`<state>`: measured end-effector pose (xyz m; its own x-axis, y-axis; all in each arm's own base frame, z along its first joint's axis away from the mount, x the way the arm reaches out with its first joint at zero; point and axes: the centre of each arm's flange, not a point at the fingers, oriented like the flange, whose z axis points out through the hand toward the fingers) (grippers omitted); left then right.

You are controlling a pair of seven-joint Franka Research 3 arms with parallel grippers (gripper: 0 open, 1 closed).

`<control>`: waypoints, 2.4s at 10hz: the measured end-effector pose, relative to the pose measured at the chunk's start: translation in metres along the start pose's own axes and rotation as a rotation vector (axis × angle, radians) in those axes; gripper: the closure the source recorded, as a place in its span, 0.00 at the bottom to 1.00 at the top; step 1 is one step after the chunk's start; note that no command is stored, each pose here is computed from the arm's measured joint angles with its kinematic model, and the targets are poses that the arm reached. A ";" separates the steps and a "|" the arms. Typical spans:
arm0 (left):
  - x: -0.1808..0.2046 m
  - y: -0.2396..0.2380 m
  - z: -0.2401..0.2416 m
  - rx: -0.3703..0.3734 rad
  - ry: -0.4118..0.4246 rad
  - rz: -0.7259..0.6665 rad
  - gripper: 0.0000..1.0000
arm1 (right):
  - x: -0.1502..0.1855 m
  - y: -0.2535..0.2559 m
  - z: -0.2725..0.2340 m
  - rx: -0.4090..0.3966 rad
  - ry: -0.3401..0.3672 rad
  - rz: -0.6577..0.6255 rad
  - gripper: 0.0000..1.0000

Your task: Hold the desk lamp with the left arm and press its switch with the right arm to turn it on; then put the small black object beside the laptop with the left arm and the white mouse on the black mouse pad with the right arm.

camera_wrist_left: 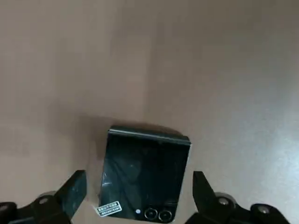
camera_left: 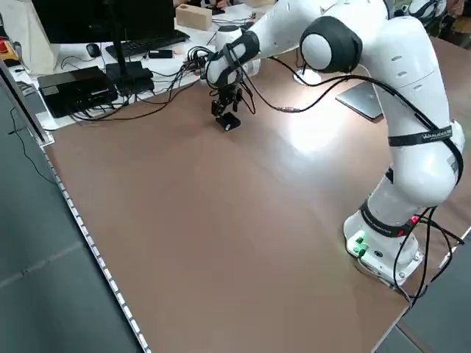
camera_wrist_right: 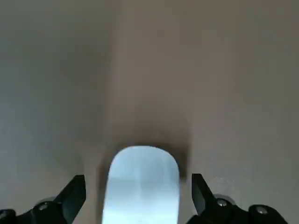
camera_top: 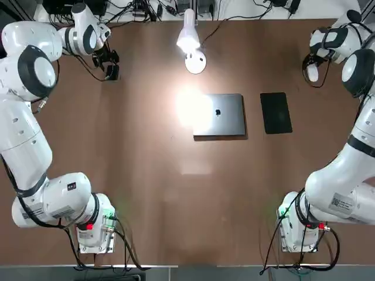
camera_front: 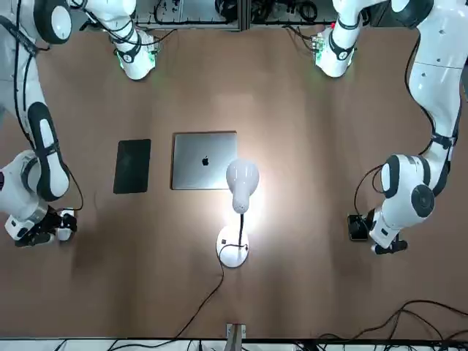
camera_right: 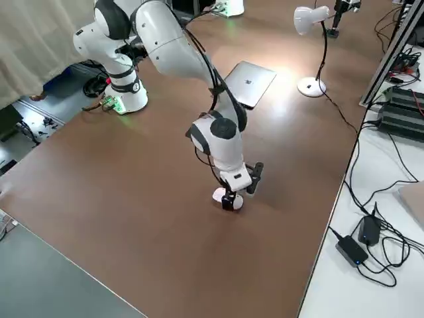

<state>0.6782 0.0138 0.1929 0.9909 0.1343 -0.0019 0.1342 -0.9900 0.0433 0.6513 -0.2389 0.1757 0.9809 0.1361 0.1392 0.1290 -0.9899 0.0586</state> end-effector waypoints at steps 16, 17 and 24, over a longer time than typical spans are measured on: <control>-0.005 0.011 0.022 0.024 -0.016 0.049 0.00 | -0.073 -0.295 -0.058 0.098 -0.111 0.057 0.39; -0.005 0.011 0.023 0.024 -0.016 0.049 0.00 | -0.089 -0.300 -0.052 0.090 -0.093 0.060 0.39; -0.012 0.029 0.003 0.009 0.016 0.037 0.19 | -0.122 -0.272 -0.063 0.078 -0.074 0.120 0.39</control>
<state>0.6704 -0.0169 0.1912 0.9951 0.0980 0.0158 0.0974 -0.9946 0.0345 0.4873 0.0159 0.2047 0.9976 0.0159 0.0677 0.0180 -0.9994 -0.0312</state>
